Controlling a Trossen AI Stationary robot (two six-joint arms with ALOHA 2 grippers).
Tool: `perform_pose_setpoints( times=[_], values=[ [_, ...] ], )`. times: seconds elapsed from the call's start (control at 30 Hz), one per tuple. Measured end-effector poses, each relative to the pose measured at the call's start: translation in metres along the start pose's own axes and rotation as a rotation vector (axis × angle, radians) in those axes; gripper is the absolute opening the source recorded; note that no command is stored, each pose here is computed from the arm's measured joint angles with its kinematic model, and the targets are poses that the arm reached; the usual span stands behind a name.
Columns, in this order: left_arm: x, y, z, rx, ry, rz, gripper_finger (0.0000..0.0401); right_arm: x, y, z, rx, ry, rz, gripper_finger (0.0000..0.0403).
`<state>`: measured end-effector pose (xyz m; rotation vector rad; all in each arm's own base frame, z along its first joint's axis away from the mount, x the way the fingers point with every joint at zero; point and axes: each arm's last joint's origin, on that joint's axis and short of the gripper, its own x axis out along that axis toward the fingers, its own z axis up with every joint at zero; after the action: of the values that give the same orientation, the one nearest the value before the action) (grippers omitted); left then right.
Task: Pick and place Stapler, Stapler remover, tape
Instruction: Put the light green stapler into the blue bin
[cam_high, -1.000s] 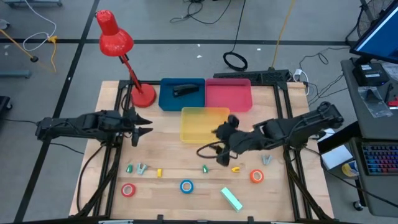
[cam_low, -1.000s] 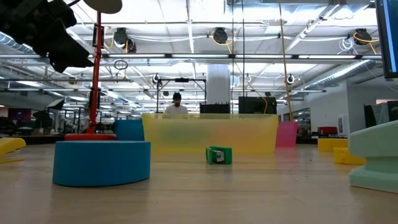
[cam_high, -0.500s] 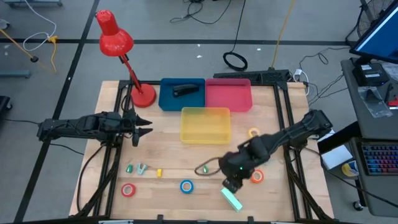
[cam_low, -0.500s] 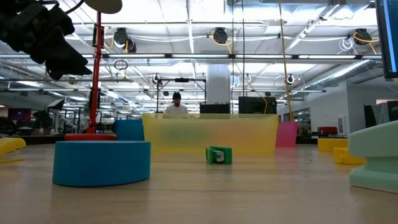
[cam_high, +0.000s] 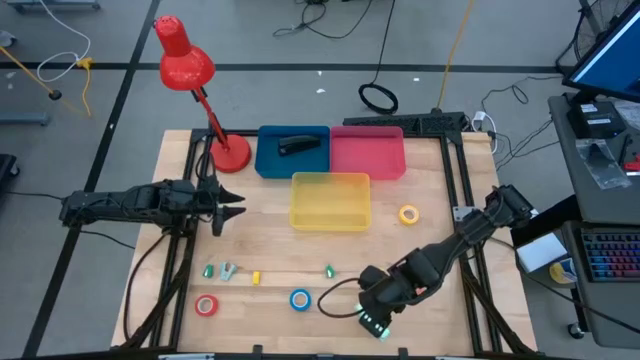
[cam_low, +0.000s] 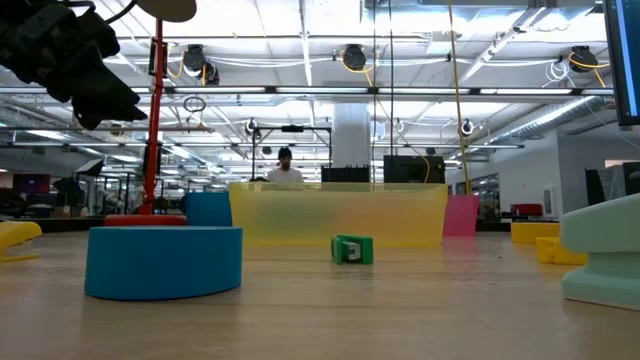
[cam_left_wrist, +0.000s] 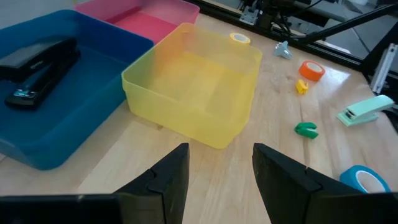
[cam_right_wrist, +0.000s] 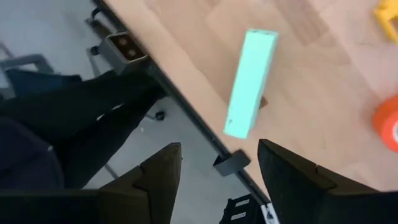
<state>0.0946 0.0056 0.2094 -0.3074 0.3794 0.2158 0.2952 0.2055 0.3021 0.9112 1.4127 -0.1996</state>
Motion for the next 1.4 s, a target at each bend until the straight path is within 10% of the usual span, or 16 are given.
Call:
perform_pose_setpoints(
  times=[0.57, 1.13, 1.4],
  values=[
    [0.000, 0.001, 0.000, 0.000, -0.012, 0.041, 0.0175, 0.004, 0.006, -0.018, -0.042, -0.163, -0.008, 0.0222],
    [0.000, 0.002, 0.000, 0.006, -0.010, 0.052, 0.0175, 0.070, -0.031, -0.033, 0.328, -0.016, -0.047, 0.0238],
    [0.000, 0.002, 0.000, 0.007, -0.010, 0.052, 0.0175, 0.075, -0.028, -0.032, 0.318, -0.007, 0.019, 0.0238]
  ],
)
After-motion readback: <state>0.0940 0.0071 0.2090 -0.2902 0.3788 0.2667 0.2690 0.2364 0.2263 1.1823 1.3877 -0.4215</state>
